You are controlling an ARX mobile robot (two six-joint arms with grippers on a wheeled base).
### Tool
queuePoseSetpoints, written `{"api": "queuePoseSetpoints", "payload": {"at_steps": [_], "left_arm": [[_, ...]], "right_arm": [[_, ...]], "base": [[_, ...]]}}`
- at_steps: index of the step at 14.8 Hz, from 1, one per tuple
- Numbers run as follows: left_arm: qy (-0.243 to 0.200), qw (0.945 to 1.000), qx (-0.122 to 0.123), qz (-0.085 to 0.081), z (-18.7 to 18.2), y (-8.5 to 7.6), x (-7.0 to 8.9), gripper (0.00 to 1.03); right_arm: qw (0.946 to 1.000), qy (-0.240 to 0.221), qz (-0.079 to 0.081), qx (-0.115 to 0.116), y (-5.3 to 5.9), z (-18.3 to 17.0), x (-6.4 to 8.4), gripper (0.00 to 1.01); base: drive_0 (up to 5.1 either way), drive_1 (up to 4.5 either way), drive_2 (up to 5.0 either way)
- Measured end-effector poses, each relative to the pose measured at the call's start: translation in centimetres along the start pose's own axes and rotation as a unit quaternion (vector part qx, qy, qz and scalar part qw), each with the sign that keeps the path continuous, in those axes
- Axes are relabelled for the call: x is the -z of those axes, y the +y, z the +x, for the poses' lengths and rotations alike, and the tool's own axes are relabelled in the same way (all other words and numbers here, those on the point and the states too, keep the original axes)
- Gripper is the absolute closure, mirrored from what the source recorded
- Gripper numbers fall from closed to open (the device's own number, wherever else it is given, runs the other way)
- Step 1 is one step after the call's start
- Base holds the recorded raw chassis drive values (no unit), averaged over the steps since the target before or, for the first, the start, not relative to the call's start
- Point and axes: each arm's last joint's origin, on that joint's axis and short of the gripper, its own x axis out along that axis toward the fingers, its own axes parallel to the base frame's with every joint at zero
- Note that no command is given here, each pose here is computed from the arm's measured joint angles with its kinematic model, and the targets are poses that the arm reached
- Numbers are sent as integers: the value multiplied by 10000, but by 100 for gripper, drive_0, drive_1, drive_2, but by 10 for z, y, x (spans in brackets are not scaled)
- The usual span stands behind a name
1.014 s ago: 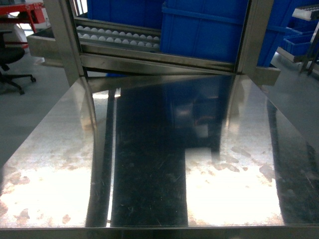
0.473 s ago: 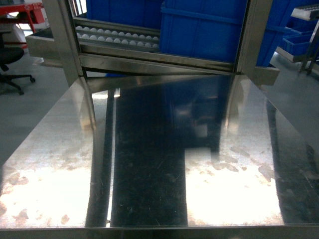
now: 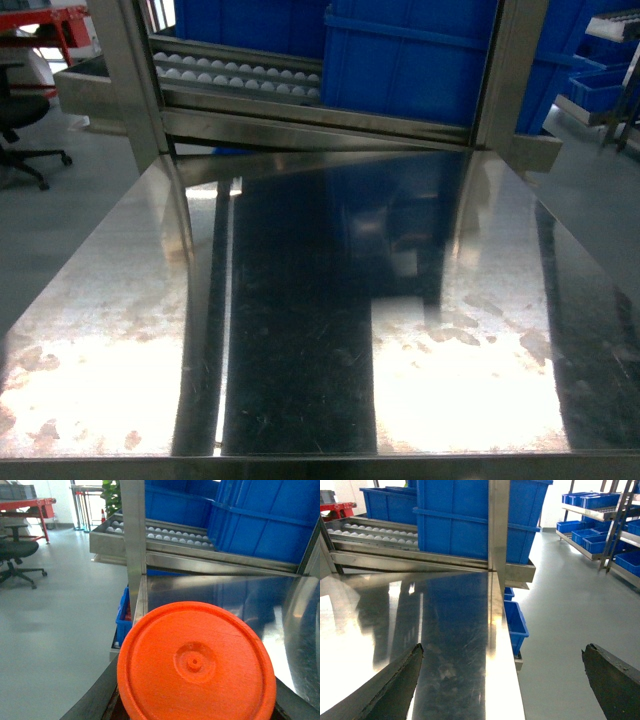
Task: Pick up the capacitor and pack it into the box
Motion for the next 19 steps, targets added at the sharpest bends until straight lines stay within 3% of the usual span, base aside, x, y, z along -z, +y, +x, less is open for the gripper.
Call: {"api": "queuePoseSetpoints", "payload": {"at_steps": [13, 15, 16, 19], "left_arm": [[-46, 10000, 0, 0, -27, 0, -3, 58], [235, 9997, 11, 0, -35, 0, 4, 58], [-93, 10000, 5, 2, -38, 0, -2, 58], [-13, 10000, 2, 2, -38, 0, 0, 58]], "right_arm": [[10000, 0, -2, 0, 0, 0, 0, 3], [10000, 0, -2, 2, 0, 0, 0, 3], [10000, 2, -2, 0, 0, 0, 0, 3], [10000, 6, 0, 2, 0, 0, 0, 3]], "base": [[0, 0, 0], [0, 0, 0], [0, 0, 0], [0, 0, 0]]}}
